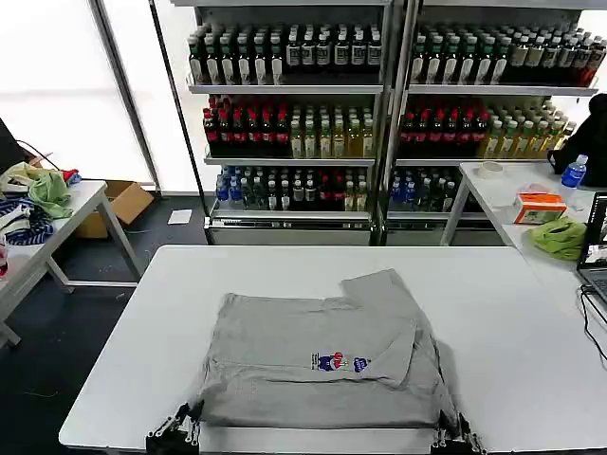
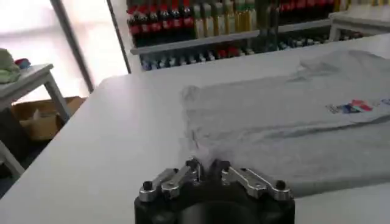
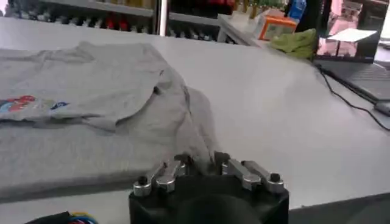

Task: Fold and organize the clothes.

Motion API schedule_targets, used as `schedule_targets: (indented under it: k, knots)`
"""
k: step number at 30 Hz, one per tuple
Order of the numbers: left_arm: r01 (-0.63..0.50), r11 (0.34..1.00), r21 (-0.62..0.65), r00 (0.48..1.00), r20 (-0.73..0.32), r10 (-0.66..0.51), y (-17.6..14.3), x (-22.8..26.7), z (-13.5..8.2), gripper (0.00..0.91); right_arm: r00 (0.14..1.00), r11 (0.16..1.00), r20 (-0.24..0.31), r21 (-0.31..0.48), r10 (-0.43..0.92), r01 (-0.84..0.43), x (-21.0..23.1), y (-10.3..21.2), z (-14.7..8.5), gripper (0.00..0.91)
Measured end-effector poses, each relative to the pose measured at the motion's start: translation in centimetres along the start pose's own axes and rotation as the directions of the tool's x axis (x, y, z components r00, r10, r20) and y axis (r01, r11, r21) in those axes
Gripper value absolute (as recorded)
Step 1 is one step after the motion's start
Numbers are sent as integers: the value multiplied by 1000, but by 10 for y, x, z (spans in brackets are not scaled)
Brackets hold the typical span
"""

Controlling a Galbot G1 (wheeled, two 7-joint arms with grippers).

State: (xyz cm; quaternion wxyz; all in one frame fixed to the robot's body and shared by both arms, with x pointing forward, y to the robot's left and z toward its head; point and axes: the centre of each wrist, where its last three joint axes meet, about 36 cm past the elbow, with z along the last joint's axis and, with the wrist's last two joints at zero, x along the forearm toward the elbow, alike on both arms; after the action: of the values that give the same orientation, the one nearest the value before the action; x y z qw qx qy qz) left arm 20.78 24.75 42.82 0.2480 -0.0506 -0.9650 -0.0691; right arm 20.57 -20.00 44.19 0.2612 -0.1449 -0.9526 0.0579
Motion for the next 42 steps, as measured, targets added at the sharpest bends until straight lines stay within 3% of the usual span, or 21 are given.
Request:
schedule_targets:
  k: [10, 18, 30, 42]
  knots:
    - [-23, 999, 42, 990, 138, 17, 8, 9, -42, 907, 994, 996, 104, -84, 42, -34, -15, -20, -33, 907]
    - [-66, 998, 13, 965, 254, 60, 28, -4, -71, 907, 983, 992, 182, -115, -33, 54, -57, -28, -66, 907]
    - [-146, 985, -96, 944, 284, 168, 67, -81, -94, 907, 937, 971, 255, 30, -237, 237, -152, -38, -129, 907]
    - [-164, 981, -101, 954, 238, 184, 89, -192, -116, 907, 903, 937, 256, 146, -344, 316, -254, -42, -185, 907]
